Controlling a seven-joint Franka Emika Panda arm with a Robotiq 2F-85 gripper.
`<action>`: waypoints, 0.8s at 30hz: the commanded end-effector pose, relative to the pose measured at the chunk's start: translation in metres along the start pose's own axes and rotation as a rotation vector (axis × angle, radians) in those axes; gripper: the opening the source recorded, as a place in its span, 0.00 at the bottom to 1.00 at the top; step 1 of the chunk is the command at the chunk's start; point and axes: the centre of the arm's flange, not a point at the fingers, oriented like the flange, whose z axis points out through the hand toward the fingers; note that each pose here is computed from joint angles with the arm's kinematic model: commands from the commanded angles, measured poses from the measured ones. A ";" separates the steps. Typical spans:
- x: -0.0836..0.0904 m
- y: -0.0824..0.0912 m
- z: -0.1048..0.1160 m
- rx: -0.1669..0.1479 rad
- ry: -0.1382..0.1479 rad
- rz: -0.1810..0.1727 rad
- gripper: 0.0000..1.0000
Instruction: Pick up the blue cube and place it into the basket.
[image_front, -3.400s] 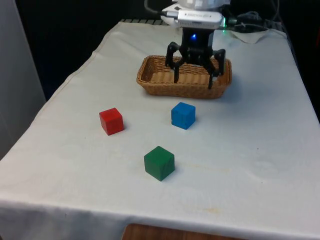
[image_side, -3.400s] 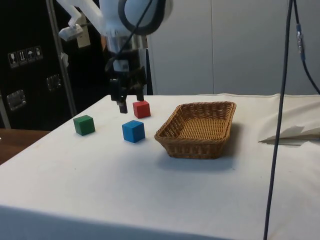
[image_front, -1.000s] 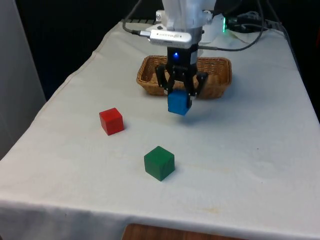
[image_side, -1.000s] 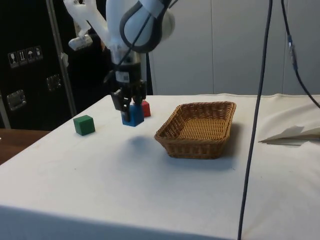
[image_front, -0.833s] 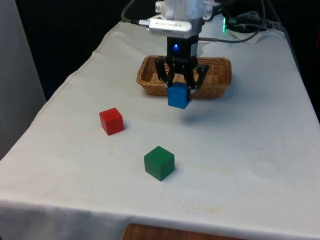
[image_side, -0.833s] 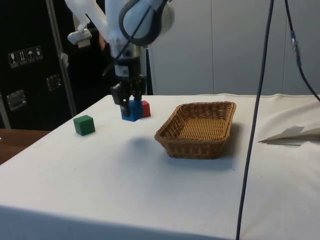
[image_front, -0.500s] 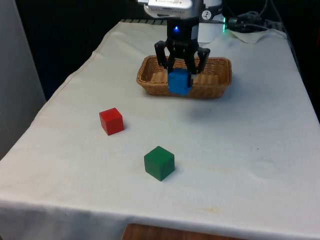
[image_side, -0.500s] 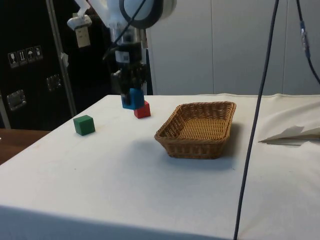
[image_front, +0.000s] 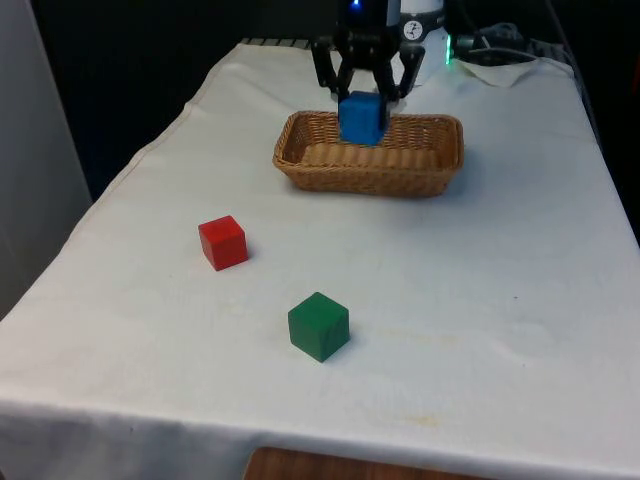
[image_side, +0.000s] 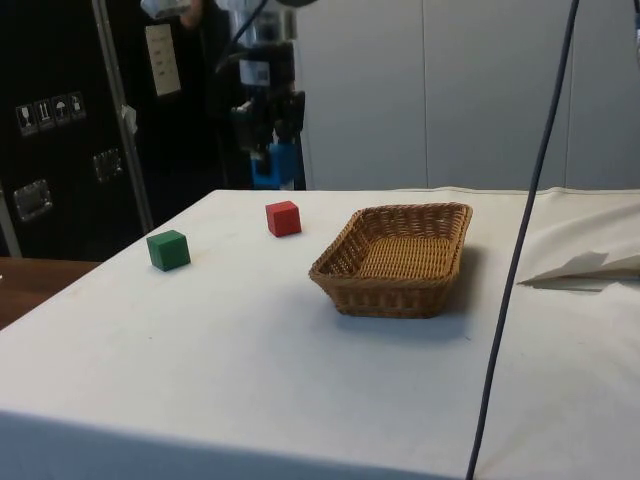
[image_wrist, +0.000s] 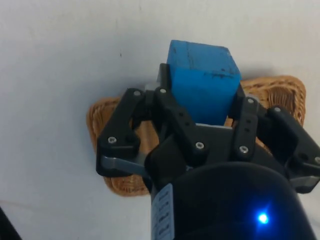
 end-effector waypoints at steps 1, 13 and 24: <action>-0.003 0.001 -0.005 0.003 0.001 -0.006 0.00; -0.030 0.008 -0.013 0.012 -0.005 -0.046 0.00; -0.056 0.016 -0.012 0.014 -0.012 -0.069 0.00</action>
